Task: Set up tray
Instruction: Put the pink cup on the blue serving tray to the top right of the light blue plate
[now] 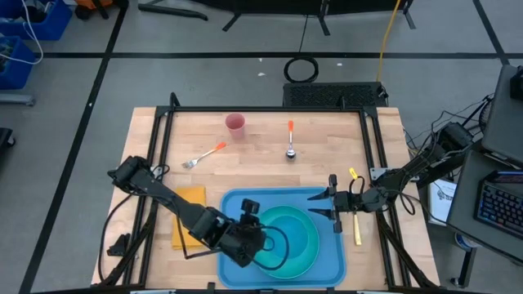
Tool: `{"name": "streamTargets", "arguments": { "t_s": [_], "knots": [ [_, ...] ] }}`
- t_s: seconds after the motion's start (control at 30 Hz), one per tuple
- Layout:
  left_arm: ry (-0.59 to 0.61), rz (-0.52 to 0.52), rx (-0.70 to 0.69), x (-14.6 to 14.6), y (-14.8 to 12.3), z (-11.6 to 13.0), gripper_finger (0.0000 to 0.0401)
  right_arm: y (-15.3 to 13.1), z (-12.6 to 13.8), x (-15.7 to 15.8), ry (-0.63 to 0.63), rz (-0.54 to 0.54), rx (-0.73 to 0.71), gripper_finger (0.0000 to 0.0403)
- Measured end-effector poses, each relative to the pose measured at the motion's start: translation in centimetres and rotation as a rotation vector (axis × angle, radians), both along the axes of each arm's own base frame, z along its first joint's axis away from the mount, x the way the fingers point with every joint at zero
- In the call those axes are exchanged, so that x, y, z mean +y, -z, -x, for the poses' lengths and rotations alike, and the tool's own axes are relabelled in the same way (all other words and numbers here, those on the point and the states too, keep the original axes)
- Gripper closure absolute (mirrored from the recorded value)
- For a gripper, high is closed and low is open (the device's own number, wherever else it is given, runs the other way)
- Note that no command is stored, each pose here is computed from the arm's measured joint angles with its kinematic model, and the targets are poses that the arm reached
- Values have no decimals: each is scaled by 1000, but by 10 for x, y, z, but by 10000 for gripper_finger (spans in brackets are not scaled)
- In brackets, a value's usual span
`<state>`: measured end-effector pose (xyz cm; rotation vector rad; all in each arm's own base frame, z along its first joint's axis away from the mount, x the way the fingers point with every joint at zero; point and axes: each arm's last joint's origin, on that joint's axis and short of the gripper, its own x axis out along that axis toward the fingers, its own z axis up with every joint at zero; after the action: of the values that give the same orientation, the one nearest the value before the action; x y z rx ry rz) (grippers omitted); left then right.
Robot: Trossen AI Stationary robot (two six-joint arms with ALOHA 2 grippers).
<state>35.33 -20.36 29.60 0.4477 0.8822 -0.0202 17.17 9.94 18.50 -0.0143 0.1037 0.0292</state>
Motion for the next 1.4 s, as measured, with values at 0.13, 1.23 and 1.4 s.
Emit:
{"name": "streamTargets", "arguments": {
  "t_s": [0.13,1.23,1.4],
  "knots": [
    [-48,-21,13,3,8,3,282,1,0,0,1,-9,7,261],
    [75,556,-881,84,79,176,281,-2,-7,-12,32,49,-19,261],
    [107,570,-874,84,82,178,281,-10,-23,-25,3,47,37,261]
  ]
}}
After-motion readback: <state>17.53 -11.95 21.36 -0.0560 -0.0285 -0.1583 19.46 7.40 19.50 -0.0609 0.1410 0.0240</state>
